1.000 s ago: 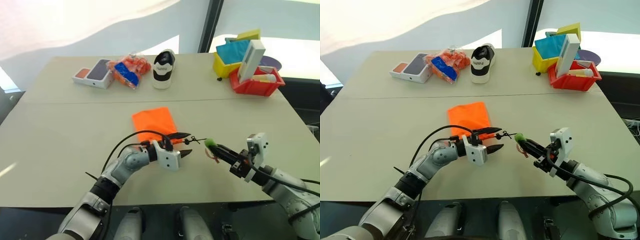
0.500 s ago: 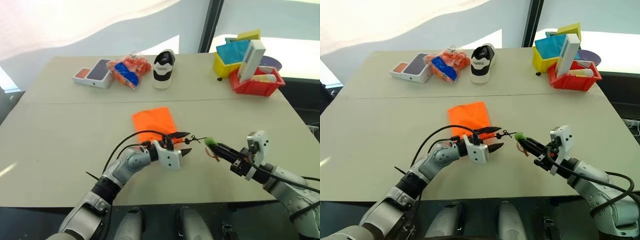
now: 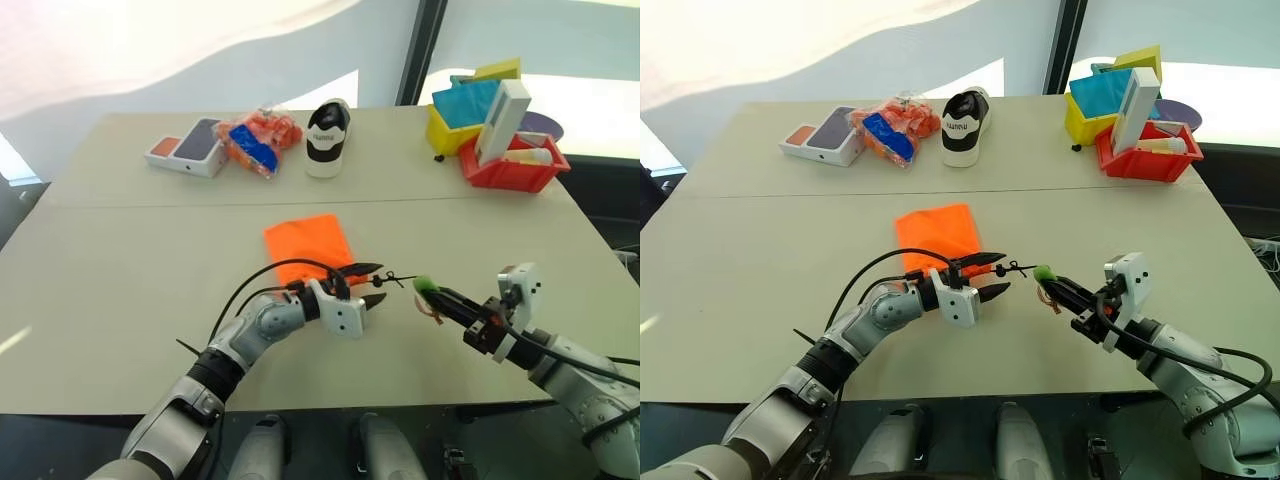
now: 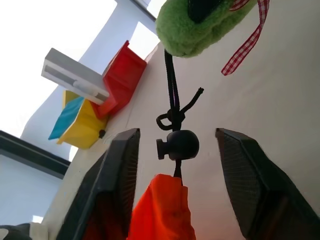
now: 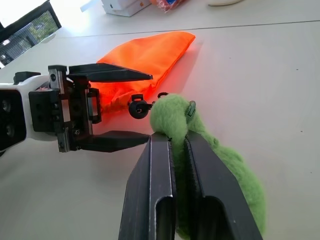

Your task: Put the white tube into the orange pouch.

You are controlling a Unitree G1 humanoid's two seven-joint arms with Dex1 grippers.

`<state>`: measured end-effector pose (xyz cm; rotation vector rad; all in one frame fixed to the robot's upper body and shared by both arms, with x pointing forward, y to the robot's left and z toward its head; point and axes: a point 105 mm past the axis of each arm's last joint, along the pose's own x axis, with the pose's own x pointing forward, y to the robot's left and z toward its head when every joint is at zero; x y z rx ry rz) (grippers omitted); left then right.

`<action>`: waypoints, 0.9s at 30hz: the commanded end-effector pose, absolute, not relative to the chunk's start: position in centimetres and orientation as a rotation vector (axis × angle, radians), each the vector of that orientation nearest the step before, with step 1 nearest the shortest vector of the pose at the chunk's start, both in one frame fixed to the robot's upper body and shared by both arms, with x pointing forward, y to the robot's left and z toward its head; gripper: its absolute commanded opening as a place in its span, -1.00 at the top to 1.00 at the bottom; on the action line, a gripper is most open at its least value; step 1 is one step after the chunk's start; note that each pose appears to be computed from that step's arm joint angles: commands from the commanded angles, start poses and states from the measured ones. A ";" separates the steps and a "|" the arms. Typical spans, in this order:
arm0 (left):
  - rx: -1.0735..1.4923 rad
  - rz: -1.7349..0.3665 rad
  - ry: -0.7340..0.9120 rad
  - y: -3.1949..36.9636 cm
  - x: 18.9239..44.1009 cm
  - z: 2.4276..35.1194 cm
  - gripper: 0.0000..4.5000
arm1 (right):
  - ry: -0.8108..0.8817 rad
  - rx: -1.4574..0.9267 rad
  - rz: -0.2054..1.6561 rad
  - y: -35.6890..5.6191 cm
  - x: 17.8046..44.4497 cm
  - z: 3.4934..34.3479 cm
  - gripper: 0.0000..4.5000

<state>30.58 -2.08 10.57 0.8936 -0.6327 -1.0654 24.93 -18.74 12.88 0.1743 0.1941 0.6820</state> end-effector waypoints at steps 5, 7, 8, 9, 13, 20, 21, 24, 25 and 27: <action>0.882 -1.049 -0.672 -2.4 30.5 11.4 0.93 | 0.145 0.146 0.699 -18.6 24.9 14.3 1.00; 0.880 -1.042 -0.669 -2.3 30.6 11.4 0.93 | 0.145 0.145 0.699 -18.6 24.9 14.3 1.00; 0.884 -1.043 -0.664 -2.2 30.7 11.3 0.93 | 0.145 0.144 0.698 -18.6 24.9 14.3 1.00; 0.889 -1.044 -0.655 -1.9 30.7 11.2 0.93 | 0.144 0.141 0.694 -18.7 24.9 14.3 1.00; 0.882 -1.051 -0.591 -0.2 31.0 10.8 0.93 | 0.129 0.091 0.598 -20.2 26.0 14.2 1.00; 0.861 -1.009 -0.455 4.9 31.2 11.1 0.93 | 0.130 -0.044 0.360 -24.1 28.5 13.0 1.00; 0.866 -1.000 -0.440 5.5 31.1 11.1 0.93 | 0.129 -0.046 0.359 -24.1 28.6 12.9 1.00; 0.889 -0.979 -0.395 7.2 30.8 10.9 0.93 | 0.142 -0.071 0.359 -24.1 28.8 12.5 1.00; 0.887 -0.970 -0.381 7.7 30.7 10.9 0.93 | 0.147 -0.086 0.365 -24.0 28.9 12.3 1.00; 0.861 -0.961 -0.355 8.2 30.5 10.8 0.93 | 0.151 -0.102 0.387 -23.6 28.9 12.1 1.00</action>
